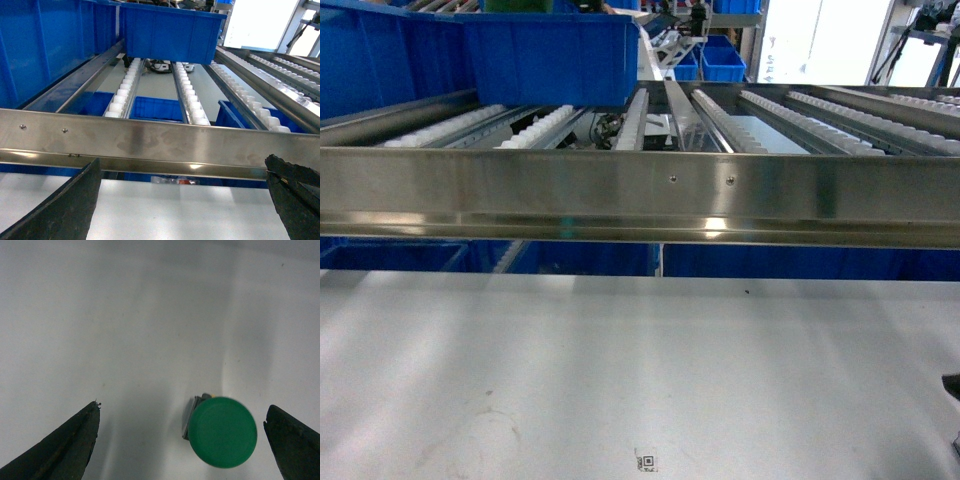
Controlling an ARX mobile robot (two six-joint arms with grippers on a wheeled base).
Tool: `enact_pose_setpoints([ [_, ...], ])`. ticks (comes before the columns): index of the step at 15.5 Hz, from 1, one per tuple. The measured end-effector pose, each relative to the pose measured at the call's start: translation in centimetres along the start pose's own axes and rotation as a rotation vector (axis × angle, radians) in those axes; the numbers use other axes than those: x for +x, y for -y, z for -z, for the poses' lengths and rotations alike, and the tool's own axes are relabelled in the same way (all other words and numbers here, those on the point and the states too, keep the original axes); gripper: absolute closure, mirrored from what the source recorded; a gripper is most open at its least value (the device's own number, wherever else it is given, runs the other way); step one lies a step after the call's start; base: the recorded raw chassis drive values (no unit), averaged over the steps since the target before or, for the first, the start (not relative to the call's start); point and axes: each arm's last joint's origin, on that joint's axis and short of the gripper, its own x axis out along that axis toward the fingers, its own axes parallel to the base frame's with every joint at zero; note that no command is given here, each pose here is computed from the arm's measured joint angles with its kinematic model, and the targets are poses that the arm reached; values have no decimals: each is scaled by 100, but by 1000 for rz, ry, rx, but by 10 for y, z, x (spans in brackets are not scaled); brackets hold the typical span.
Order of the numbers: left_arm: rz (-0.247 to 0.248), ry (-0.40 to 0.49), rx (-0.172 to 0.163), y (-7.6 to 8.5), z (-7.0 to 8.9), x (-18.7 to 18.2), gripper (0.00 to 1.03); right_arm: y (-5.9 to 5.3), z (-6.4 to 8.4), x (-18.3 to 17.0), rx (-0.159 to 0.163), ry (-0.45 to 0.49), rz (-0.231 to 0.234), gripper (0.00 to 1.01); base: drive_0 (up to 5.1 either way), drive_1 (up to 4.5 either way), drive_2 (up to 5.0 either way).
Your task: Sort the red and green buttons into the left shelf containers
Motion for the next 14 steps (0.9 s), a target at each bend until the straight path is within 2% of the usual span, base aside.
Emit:
enact_pose_setpoints([
  [2,0,0,0,0,0,0,5,1,17,11,-24,-55,34,3,0,0,0],
  [4,0,0,0,0,0,0,5,8,25,19,-34,-70,67,3,0,0,0],
  [6,0,0,0,0,0,0,5,11,32,25,-25,-93,80,3,0,0,0],
  [9,0,0,0,0,0,0,5,18,42,34,0,-104,75,3,0,0,0],
  [14,0,0,0,0,0,0,5,26,36,38,47,-24,94,3,0,0,0],
])
